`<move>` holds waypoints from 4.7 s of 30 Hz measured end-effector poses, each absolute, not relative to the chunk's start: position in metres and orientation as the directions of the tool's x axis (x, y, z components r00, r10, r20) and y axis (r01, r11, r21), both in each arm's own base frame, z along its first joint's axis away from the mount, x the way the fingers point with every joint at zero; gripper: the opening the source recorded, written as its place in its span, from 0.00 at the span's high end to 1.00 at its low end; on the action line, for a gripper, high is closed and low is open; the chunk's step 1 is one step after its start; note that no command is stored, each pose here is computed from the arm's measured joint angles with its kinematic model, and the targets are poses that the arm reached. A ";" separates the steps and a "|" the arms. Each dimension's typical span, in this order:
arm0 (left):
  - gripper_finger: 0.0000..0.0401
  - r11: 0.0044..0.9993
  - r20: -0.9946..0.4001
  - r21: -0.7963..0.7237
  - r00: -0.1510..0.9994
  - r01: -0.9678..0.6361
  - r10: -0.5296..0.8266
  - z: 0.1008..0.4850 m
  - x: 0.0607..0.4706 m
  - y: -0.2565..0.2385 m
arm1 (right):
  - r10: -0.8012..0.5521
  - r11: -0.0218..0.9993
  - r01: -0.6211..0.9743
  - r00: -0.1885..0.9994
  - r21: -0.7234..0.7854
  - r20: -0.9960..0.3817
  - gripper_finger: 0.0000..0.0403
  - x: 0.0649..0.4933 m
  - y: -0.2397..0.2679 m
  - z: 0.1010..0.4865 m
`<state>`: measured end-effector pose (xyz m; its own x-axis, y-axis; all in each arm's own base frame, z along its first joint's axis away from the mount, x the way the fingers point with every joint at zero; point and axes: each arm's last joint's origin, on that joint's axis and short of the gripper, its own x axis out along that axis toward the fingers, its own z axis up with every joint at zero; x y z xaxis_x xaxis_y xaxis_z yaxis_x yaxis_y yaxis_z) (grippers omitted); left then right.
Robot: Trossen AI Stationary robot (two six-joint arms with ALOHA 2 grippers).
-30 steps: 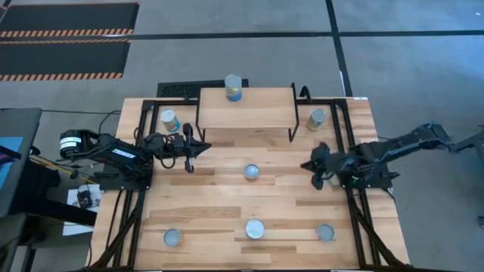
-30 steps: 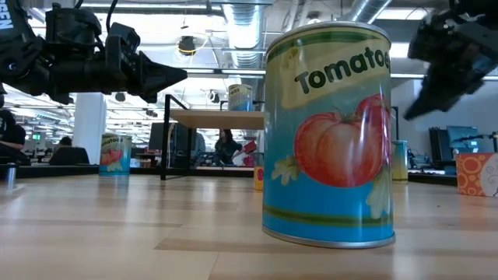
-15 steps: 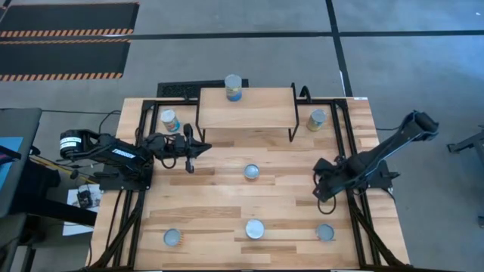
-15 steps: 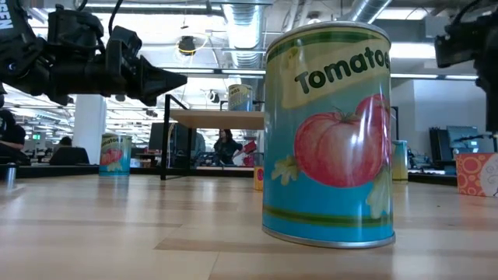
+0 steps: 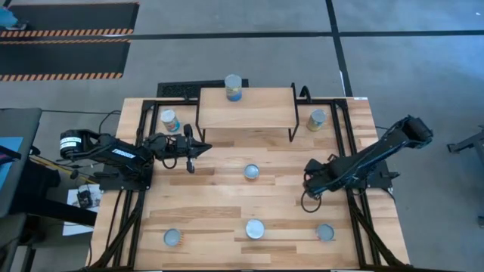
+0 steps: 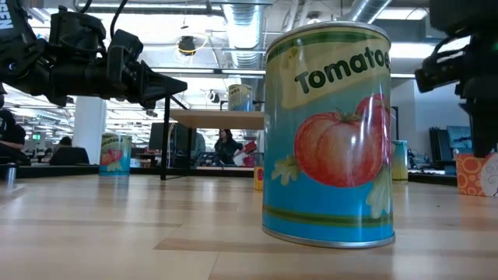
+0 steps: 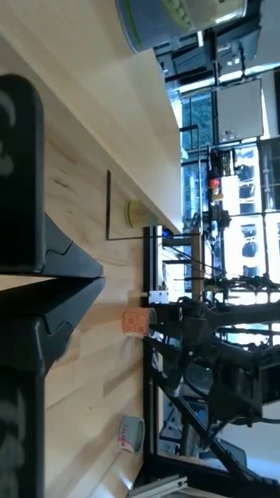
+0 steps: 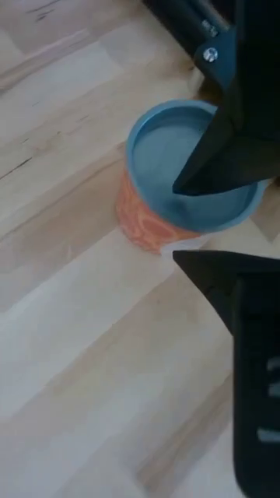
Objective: Pick and place cans onto a shelf
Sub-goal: Put the orange can on the shelf
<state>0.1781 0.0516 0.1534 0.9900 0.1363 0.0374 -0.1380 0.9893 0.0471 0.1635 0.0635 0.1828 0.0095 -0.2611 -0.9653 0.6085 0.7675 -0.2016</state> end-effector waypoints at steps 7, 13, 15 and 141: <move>1.00 0.990 0.031 0.046 0.990 -0.137 0.136 0.153 0.178 0.051 | -0.264 0.763 0.592 -0.082 -0.260 -0.961 0.79 0.171 0.061 0.170; 1.00 0.990 0.021 0.044 0.991 -0.137 0.136 0.152 0.178 0.052 | -0.229 0.798 0.557 -0.072 -0.229 -0.971 0.94 0.176 0.059 0.172; 1.00 0.990 0.018 0.043 0.991 -0.136 0.135 0.151 0.178 0.051 | -0.198 0.813 0.553 -0.033 -0.183 -0.980 0.97 0.180 0.060 0.177; 1.00 0.991 -0.007 0.040 0.992 -0.129 0.129 0.149 0.178 0.051 | -0.430 0.881 -0.085 0.270 -0.466 -0.862 0.80 0.378 -0.224 0.321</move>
